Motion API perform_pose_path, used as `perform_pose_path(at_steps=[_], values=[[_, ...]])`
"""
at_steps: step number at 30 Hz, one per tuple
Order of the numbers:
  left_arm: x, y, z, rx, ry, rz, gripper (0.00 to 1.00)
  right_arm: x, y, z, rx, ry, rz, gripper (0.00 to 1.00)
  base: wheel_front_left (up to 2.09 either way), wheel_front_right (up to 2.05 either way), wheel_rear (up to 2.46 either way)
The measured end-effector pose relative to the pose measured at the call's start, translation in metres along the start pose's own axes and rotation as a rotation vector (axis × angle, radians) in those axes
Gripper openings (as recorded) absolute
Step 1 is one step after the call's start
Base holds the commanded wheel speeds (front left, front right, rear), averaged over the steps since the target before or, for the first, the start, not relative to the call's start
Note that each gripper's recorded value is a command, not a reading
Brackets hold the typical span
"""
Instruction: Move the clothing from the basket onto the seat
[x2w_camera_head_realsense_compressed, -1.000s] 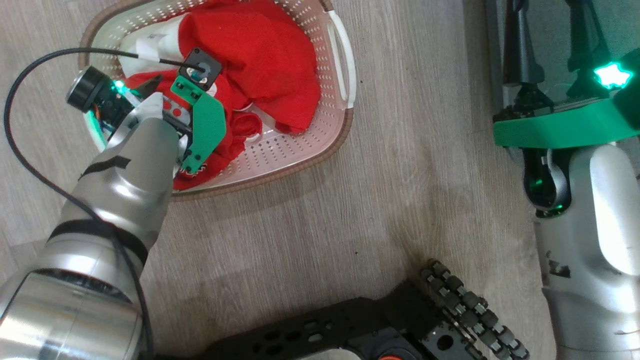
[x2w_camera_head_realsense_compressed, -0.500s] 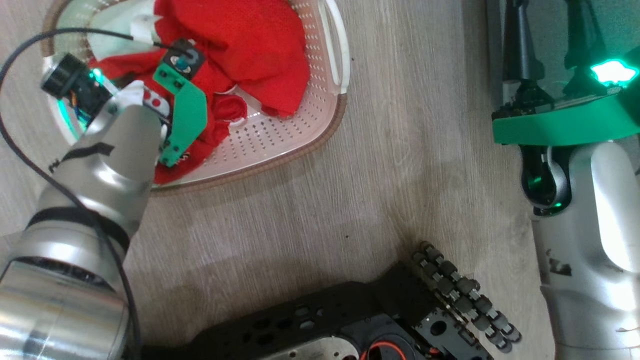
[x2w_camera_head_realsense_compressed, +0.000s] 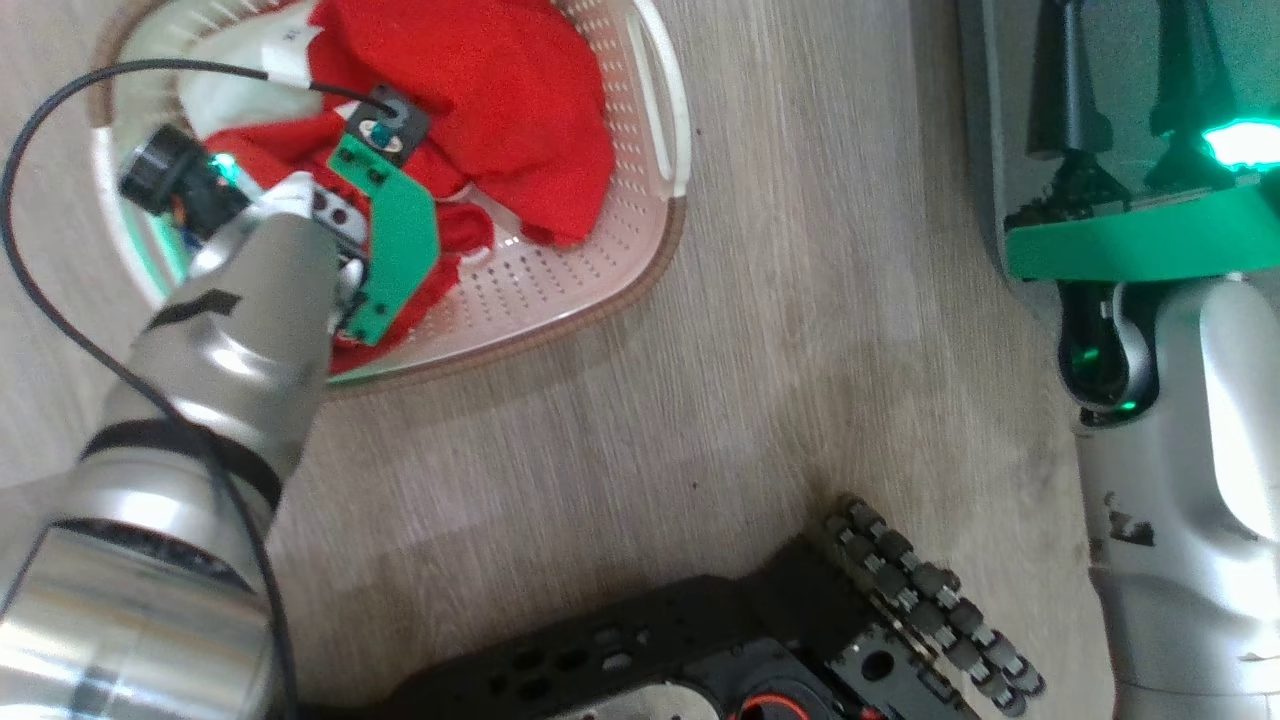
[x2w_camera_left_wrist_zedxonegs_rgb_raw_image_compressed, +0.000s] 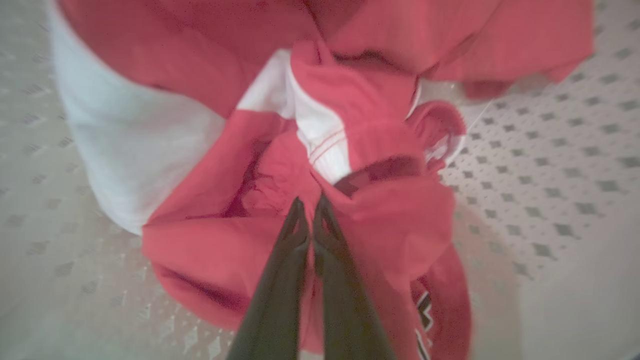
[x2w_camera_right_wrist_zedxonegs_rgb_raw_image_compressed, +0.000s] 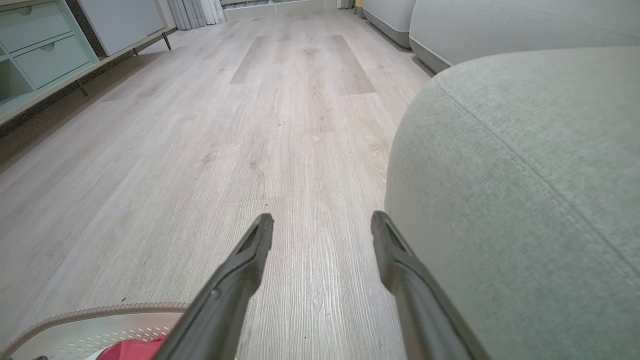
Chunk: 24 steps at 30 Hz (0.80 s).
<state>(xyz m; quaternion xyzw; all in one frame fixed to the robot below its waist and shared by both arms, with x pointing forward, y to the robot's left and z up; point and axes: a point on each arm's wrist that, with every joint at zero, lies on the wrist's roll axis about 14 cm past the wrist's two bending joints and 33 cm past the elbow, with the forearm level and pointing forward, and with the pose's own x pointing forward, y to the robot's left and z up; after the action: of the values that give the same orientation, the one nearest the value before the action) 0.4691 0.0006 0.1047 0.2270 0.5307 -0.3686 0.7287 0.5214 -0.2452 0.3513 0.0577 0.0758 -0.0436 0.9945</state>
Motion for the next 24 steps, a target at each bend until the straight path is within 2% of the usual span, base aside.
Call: perform_pose_path(at_steps=[8, 17, 24], values=[[-0.059, -0.001, 0.034, -0.18, -0.264, 0.019, 0.0, -0.025, -0.015, 0.028, -0.057, -0.036, -0.059, 1.0, 0.0, 0.0, 0.0], [-0.159, 0.016, 0.035, -0.356, -0.527, 0.164, 0.0, -0.067, 0.0, 0.069, -0.054, -0.095, -0.037, 1.0, 0.0, 0.0, 0.0], [-0.241, 0.031, 0.027, -0.479, -0.737, 0.332, 0.0, -0.103, 0.016, 0.096, -0.035, -0.146, 0.006, 1.0, 0.0, 0.0, 0.0]])
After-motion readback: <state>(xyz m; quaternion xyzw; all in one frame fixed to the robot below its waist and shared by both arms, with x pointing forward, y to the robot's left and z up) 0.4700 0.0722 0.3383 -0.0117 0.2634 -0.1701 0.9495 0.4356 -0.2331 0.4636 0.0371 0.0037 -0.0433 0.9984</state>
